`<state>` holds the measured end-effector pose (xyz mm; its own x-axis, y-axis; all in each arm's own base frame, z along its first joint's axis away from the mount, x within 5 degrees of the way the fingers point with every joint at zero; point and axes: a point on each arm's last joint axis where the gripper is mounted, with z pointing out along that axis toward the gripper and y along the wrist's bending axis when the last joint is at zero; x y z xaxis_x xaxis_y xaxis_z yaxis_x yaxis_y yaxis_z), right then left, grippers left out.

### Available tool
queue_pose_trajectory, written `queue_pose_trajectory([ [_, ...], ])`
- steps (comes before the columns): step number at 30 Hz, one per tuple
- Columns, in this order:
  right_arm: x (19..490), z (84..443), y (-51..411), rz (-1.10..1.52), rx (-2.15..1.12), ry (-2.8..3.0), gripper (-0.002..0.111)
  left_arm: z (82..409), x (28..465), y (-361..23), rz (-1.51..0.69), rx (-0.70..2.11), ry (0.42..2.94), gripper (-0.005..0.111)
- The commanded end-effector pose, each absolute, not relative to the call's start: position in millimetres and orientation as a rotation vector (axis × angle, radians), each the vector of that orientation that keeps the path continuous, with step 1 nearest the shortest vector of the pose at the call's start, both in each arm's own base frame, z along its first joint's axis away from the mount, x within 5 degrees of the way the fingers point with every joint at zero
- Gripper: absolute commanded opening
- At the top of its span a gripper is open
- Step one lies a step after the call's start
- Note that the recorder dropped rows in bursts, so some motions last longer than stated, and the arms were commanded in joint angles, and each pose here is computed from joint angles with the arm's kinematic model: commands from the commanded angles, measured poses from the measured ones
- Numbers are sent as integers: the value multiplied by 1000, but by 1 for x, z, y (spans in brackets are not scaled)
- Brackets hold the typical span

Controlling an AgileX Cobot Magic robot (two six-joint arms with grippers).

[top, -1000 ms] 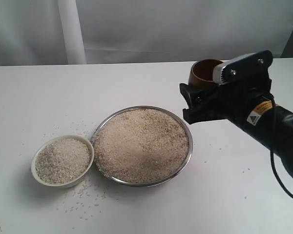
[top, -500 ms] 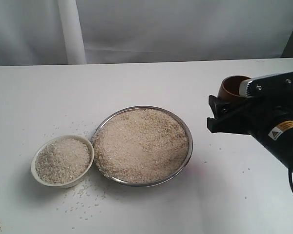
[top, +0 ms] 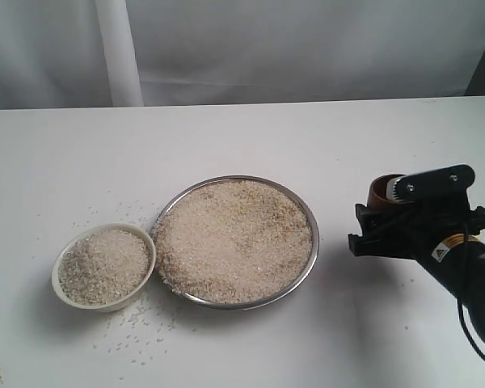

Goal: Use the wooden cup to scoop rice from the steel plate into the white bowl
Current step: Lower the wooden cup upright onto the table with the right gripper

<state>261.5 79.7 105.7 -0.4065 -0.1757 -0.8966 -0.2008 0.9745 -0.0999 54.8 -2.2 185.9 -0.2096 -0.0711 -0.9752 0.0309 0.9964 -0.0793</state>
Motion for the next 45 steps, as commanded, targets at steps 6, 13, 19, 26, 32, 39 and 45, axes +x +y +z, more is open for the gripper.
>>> queue_pose_trajectory([
  [6, 262, 91, 78, 6, -286, 2014, 0, 187, 55, -3, -102, -30, 1770, 0],
  [13, 260, 80, 77, -1, -298, 2064, 0, 187, 55, -3, -102, -30, 1770, 0],
  [19, 258, 77, 77, 0, -304, 2096, 0, 187, 55, -3, -104, -32, 1770, 0],
  [26, 258, 77, 77, -1, -302, 2099, 0, 187, 55, -3, -104, -32, 1770, 0],
  [32, 257, 75, 76, -3, -293, 2128, 22, 187, 55, -3, -104, -32, 1770, 0],
  [39, 258, 77, 76, -8, -297, 2106, 80, 187, 55, -3, -104, -32, 1770, 0],
  [45, 258, 77, 76, -8, -296, 2097, 99, 187, 55, -3, -104, -32, 1770, 0],
])
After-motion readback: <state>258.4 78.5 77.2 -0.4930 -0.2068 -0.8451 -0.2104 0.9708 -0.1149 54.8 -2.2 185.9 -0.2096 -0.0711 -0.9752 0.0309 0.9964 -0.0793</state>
